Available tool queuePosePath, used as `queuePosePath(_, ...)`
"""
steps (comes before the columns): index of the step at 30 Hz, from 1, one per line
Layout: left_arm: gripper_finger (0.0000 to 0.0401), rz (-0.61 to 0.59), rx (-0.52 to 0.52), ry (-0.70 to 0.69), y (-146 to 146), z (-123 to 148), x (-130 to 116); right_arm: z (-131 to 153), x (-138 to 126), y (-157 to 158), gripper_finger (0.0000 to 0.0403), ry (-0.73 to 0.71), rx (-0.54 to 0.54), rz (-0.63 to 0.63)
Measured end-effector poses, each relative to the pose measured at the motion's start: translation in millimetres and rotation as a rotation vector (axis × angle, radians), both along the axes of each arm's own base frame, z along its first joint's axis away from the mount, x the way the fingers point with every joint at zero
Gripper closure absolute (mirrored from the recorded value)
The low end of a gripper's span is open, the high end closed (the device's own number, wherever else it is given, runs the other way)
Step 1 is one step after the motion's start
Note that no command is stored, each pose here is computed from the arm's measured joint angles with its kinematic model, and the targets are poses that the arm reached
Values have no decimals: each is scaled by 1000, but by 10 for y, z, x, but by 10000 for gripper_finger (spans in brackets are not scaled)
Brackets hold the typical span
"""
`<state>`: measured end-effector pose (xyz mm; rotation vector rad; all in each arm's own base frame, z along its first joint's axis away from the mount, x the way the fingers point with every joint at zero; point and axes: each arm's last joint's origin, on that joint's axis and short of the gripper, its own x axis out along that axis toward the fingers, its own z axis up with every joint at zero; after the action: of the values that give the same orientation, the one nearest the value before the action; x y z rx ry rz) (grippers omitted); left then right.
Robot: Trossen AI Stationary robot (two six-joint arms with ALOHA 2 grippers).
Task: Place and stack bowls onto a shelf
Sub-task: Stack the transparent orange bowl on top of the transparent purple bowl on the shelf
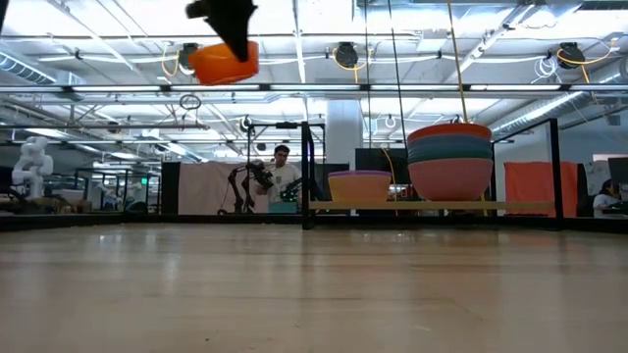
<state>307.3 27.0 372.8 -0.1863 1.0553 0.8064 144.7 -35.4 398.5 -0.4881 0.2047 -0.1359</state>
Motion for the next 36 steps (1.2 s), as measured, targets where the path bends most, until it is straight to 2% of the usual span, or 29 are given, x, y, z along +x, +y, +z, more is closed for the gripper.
queuePosePath(6,399,-75,76,27,444,169,227,24,-59,11,259,-18,-7,-14)
queuePosePath(14,399,-278,146,-17,779,200,784,-15,-92,-31,259,31,-25,-180)
queuePosePath(19,399,-416,174,6,850,-18,1126,-21,-96,-38,259,38,-29,-205)
queuePosePath(23,399,-498,140,-7,894,-235,1326,-20,-96,-38,259,38,-29,-205)
queuePosePath(29,399,-529,95,46,1018,-559,1481,-23,-92,-40,259,40,-28,-207)
queuePosePath(36,399,-548,39,-5,1166,-719,1571,-39,-96,-40,259,57,-26,-208)
